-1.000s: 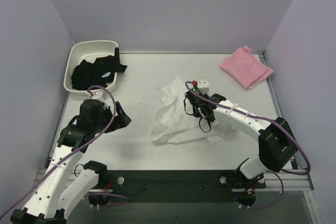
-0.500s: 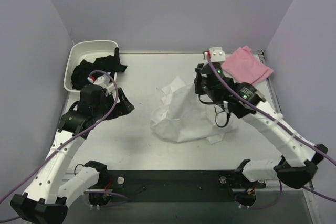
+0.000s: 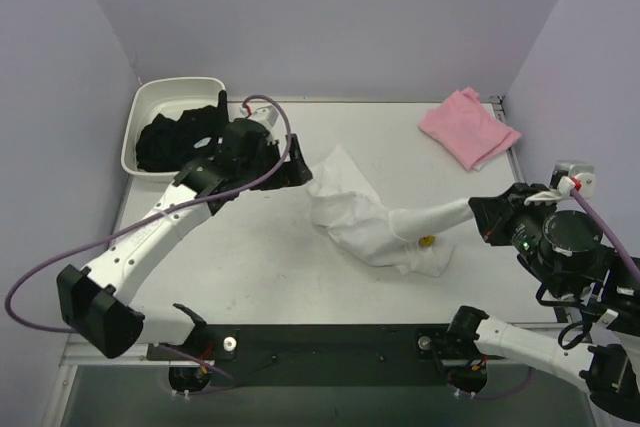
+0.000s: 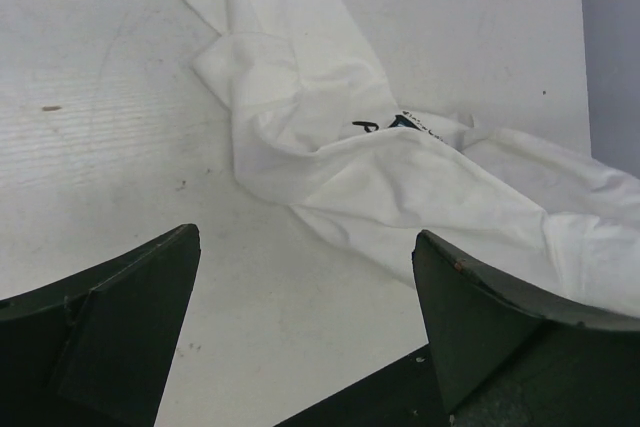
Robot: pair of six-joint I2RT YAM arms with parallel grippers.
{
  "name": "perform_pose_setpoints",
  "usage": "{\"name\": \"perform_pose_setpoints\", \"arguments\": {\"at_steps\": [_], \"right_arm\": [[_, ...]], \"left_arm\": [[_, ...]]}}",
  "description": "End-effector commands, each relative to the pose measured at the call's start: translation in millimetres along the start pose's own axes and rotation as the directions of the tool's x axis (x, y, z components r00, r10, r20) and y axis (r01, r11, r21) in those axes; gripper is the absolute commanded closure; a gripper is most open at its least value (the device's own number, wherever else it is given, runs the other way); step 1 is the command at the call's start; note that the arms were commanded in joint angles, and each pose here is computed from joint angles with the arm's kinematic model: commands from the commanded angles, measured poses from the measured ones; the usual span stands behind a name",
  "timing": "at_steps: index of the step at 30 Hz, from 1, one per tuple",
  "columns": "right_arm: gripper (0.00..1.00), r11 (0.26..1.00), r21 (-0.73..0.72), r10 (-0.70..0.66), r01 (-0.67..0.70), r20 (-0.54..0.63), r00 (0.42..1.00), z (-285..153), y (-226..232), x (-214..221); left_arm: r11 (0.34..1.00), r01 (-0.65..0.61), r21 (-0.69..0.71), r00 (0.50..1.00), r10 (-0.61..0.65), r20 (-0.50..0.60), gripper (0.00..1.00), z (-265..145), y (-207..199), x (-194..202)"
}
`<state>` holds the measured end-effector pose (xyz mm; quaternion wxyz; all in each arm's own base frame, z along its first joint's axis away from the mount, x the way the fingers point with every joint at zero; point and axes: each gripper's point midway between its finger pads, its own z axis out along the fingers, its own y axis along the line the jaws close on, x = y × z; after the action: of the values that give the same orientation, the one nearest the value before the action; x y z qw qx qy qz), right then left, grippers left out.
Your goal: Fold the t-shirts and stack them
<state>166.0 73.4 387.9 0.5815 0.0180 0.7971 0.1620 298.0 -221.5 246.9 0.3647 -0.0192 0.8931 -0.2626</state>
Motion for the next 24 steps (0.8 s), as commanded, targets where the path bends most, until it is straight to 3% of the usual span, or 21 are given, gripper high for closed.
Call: {"name": "perform_pose_setpoints", "arguments": {"at_steps": [1,5,14,18,24], "right_arm": [[1.00,0.990,0.142,-0.007,0.012,-0.036,0.999,0,-33,25],[1.00,0.980,0.194,0.036,-0.043,0.041,0.999,-16,-56,11],[1.00,0.953,0.298,0.027,-0.063,0.124,0.992,-42,-89,-13],[1.00,0.950,0.309,0.004,-0.037,0.107,0.994,-38,-88,-8],[1.00,0.947,0.320,-0.008,-0.031,0.119,0.993,-42,-91,-11]], "left_arm": [[0.999,-0.036,0.021,0.999,0.036,0.009,0.03,49,-37,-2],[0.997,-0.080,-0.010,0.992,0.079,-0.100,0.05,107,-44,33],[0.989,-0.147,-0.030,0.963,0.136,-0.234,0.05,178,-53,80],[0.985,-0.163,-0.059,0.959,0.144,-0.243,0.05,197,-47,77],[0.990,-0.126,-0.070,0.978,0.112,-0.176,0.05,213,-46,41]]}}
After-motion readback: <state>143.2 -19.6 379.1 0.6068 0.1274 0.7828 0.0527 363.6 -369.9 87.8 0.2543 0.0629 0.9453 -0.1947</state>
